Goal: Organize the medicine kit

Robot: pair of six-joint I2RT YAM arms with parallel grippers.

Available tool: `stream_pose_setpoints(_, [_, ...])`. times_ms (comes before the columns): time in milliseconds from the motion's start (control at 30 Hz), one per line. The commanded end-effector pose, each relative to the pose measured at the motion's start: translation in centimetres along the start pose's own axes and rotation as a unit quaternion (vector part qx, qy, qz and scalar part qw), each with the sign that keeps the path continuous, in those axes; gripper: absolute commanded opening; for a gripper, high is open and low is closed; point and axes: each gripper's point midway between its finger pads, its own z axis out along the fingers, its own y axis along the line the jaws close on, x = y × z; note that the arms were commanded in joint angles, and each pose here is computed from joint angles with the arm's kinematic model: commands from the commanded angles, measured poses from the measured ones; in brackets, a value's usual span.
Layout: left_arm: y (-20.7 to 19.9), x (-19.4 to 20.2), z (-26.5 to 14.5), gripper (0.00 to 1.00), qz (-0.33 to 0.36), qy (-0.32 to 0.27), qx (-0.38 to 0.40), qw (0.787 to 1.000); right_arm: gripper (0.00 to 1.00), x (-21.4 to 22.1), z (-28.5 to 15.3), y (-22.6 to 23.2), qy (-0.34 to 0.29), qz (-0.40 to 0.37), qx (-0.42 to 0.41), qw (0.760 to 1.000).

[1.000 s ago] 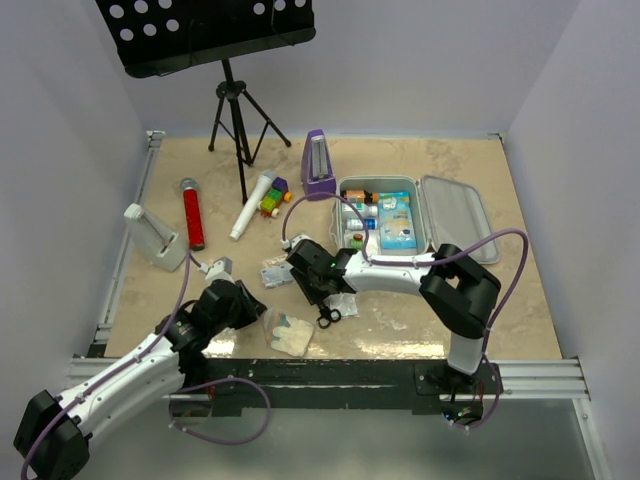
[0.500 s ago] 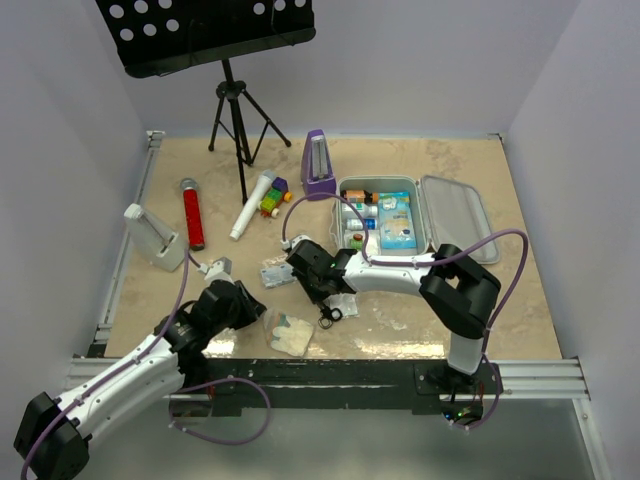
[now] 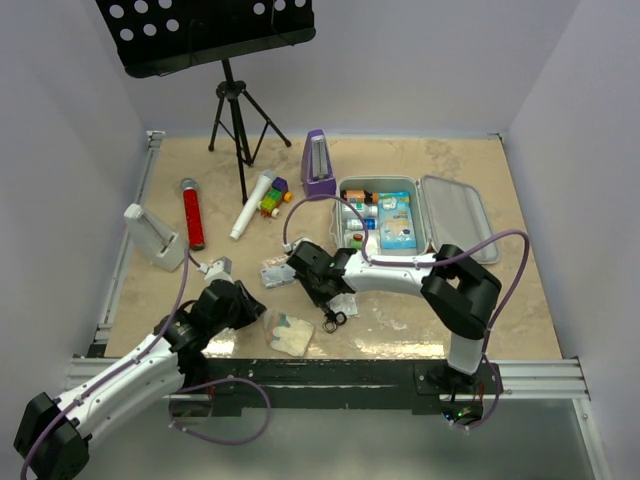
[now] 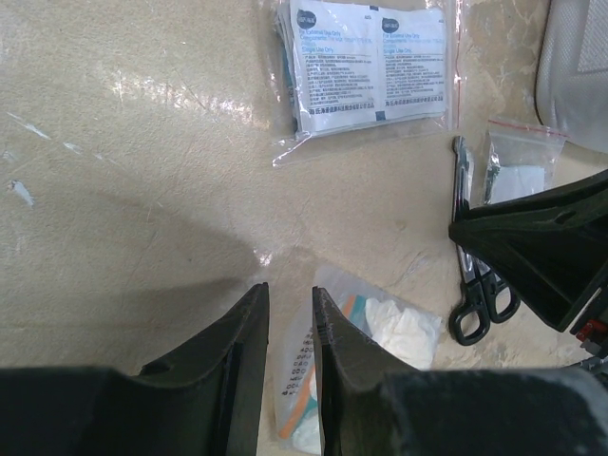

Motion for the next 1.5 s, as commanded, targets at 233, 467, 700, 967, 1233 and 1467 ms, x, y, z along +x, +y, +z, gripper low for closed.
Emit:
stream_pose_setpoints(233, [-1.8,-1.7,-0.6,0.30,-0.001,-0.022,0.017,1.000,0.00,-3.0,-5.5,0.8,-0.046,0.020,-0.027,0.998])
stream_pose_setpoints(467, [-1.8,-1.5,-0.6,0.30,-0.004,-0.019,0.020,1.000,0.00,-5.3,-8.6,-0.1,-0.083,0.039,-0.015,0.996])
stream_pose_setpoints(700, [-2.0,-1.7,-0.8,0.30,-0.006,-0.021,0.024,0.999,0.00,-9.6,-11.9,-7.1,-0.137,0.088,0.038,0.986])
stream_pose_setpoints(967, [-2.5,-2.1,-1.1,0.30,-0.006,-0.026,0.030,0.999,0.00,-13.9,-13.4,-17.4,-0.178,0.144,0.121,0.966])
stream_pose_setpoints(1233, [-2.4,-2.3,-1.1,0.30,0.002,-0.029,0.027,0.999,0.00,-13.8,-10.9,-24.9,-0.156,0.188,0.217,0.945])
stream_pose_setpoints(1467, [-2.0,-2.1,-0.9,0.30,0.012,-0.024,0.018,0.999,0.00,-12.5,-8.0,-28.1,-0.130,0.205,0.269,0.932])
